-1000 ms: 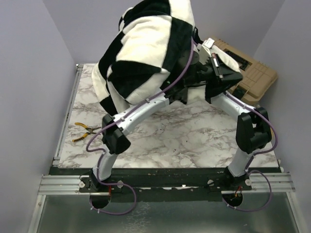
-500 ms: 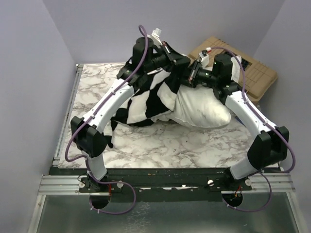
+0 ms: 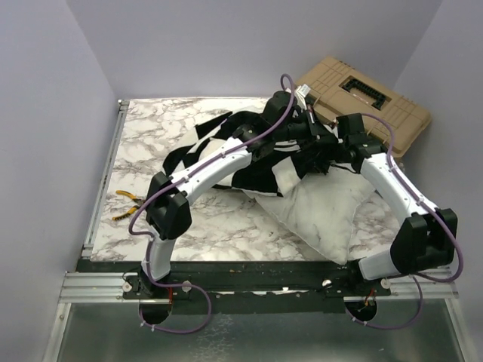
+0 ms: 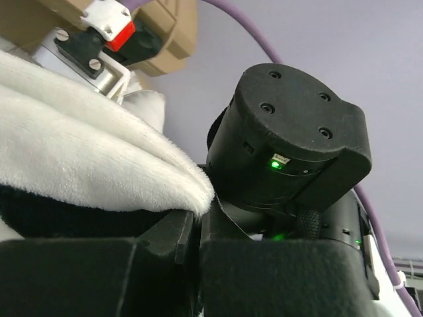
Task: Put the pillow into the pillowcase
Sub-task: Stuff the pillow into the pillowcase.
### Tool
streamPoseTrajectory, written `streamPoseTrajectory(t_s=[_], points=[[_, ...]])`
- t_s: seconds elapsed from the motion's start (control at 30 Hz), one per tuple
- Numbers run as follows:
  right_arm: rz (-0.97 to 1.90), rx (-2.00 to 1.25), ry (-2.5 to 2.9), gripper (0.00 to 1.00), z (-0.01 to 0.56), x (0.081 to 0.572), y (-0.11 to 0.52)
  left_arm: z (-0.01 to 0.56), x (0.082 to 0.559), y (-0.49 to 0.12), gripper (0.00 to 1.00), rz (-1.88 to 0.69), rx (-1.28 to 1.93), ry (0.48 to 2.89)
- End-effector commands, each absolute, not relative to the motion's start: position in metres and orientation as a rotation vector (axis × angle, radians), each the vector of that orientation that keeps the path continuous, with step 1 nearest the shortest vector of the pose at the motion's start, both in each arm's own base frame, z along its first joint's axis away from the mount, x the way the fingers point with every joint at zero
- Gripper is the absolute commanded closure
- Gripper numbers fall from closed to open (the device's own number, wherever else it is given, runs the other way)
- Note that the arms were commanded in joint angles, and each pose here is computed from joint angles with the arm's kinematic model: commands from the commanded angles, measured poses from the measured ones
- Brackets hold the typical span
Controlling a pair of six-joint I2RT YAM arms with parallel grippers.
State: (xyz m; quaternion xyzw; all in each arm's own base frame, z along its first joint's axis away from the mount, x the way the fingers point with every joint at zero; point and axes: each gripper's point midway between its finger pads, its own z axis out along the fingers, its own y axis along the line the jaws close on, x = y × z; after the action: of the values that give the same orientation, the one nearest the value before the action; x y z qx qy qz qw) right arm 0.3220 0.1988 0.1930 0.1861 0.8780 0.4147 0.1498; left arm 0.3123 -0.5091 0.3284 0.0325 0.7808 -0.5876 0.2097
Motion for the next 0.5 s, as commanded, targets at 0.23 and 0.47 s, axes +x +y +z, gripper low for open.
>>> streamPoseTrajectory(t_s=[0.23, 0.47], points=[[0.611, 0.197, 2.511, 0.20, 0.257, 0.294, 0.132, 0.320, 0.336, -0.440, 1.00, -1.450, -0.097, 2.135], [0.629, -0.006, 2.495, 0.15, 0.285, 0.289, 0.137, 0.338, 0.382, -0.372, 1.00, -1.372, -0.193, 2.056]])
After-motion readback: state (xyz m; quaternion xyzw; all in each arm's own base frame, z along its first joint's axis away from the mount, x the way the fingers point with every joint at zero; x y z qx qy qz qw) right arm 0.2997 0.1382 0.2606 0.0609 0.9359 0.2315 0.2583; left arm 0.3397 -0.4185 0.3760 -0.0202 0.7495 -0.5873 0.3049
